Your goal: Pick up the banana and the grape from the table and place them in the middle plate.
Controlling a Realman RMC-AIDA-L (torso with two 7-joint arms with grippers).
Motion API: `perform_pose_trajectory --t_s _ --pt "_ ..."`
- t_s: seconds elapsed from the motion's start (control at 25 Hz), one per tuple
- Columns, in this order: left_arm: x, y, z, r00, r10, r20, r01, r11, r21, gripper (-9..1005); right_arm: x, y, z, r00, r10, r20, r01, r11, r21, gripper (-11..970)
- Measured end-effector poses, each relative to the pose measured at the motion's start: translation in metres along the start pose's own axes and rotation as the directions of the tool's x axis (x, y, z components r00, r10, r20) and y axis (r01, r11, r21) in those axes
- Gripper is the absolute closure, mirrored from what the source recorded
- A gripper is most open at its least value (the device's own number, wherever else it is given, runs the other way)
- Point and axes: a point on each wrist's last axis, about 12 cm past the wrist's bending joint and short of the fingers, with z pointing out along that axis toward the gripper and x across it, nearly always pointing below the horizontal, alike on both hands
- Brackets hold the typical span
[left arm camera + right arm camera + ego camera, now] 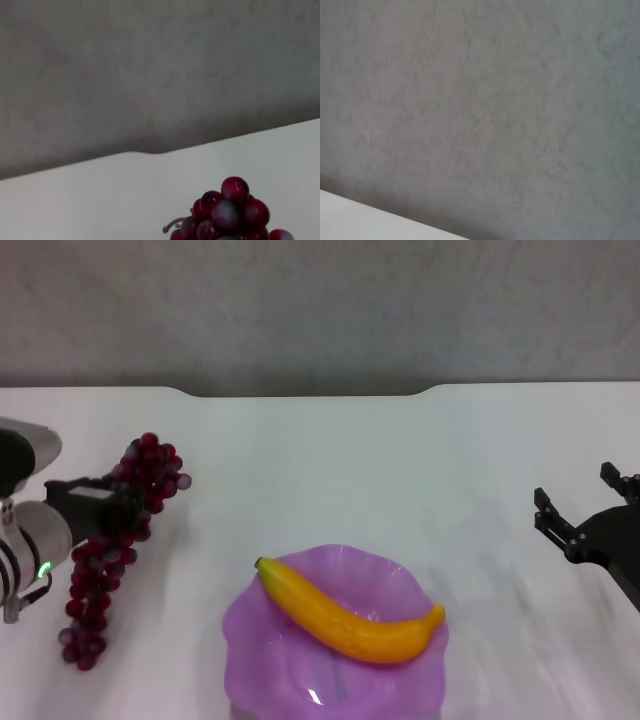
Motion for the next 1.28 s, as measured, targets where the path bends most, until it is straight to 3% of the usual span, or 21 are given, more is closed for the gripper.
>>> perform_pose_trajectory --t_s 0.36,0.8,1.0,1.28 --pt "-0.036 -0.002 -0.030 0.996 0.090 -0.013 -0.090 0.996 0.025 703 0.001 -0.001 0.000 1.000 -0.004 -0.005 0.004 1.000 0.000 65" --pt "-0.078 -0.017 -0.090 0.967 0.247 -0.058 -0.245 0.969 0.040 711 0.002 -0.001 0.001 1.000 -0.006 -0.018 0.006 1.000 -0.003 65" --pt "-0.084 -0.032 -0.107 0.939 0.327 -0.105 -0.315 0.942 0.117 713 0.004 -0.002 0.000 0.999 -0.007 -0.036 0.007 1.000 -0.001 65" --pt "-0.097 -0.057 -0.108 0.921 0.362 -0.144 -0.312 0.907 0.283 713 0.008 -0.004 -0.001 0.998 -0.014 -0.063 0.014 1.000 0.003 65"
